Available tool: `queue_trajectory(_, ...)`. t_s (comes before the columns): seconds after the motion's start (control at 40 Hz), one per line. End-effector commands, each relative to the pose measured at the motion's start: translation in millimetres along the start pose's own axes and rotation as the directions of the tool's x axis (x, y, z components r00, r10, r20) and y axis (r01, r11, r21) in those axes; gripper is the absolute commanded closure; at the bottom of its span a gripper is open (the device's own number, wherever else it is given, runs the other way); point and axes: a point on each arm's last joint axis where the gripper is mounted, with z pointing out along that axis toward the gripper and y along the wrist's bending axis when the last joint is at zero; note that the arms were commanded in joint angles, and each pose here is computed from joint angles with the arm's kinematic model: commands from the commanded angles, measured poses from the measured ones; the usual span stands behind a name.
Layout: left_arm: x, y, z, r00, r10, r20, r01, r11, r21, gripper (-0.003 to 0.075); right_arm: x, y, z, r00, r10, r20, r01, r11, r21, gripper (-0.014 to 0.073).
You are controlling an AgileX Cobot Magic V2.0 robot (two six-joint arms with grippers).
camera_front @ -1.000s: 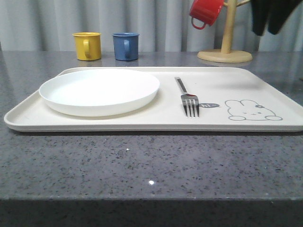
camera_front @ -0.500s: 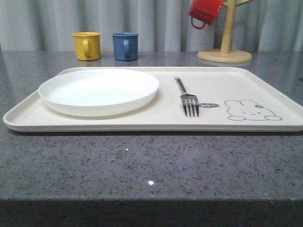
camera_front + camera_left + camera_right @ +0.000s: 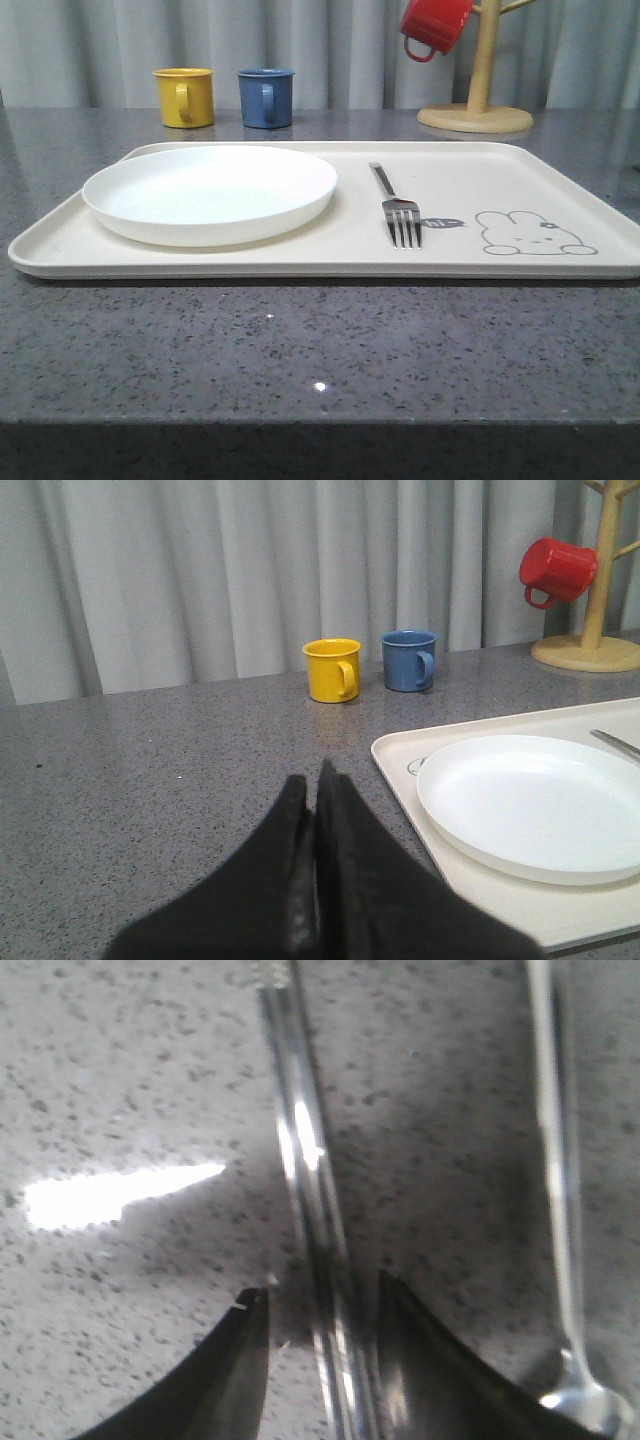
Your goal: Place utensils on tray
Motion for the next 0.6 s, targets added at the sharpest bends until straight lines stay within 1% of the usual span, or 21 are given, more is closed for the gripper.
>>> queue_trajectory(0.0, -15, 1, -1, 0.996, -0.02, 0.091, 0.02, 1.0, -0.004, 0.0738, -3, 2, -15, 0.998, -0.019, 0.065, 0.019, 1.0, -0.005, 0.0295)
queue_trajectory(0.15, -15, 1, -1, 0.996, -0.02, 0.091, 0.02, 1.0, -0.004, 0.0738, -4, 2, -6, 0.999, -0.019, 0.035, 0.019, 1.0, -0.003, 0.0296)
queue_trajectory(0.25, -15, 1, -1, 0.996, -0.02, 0.091, 0.02, 1.0, -0.004, 0.0738, -4, 2, -4, 1.0, -0.02, 0.024, 0.02, 1.0, -0.001, 0.0323)
queue_trajectory(0.3, -15, 1, -1, 0.996, -0.02, 0.091, 0.02, 1.0, -0.004, 0.0738, -4, 2, -4, 1.0, -0.02, 0.021, 0.02, 1.0, 0.0, 0.0372)
queue_trajectory(0.42, -15, 1, -1, 0.996, -0.02, 0.091, 0.02, 1.0, -0.004, 0.0738, -3, 2, -5, 1.0, -0.021, 0.015, 0.021, 1.0, 0.003, 0.0547)
queue_trajectory(0.47, -15, 1, -1, 0.996, -0.02, 0.091, 0.02, 1.0, -0.004, 0.0738, -3, 2, -5, 1.0, -0.023, 0.012, 0.023, 1.0, 0.007, 0.0585)
queue_trajectory(0.57, -15, 1, -1, 0.996, -0.02, 0.091, 0.02, 1.0, -0.004, 0.0738, -2, 1, -10, 1.0, -0.022, 0.012, 0.022, 1.0, 0.009, 0.0591)
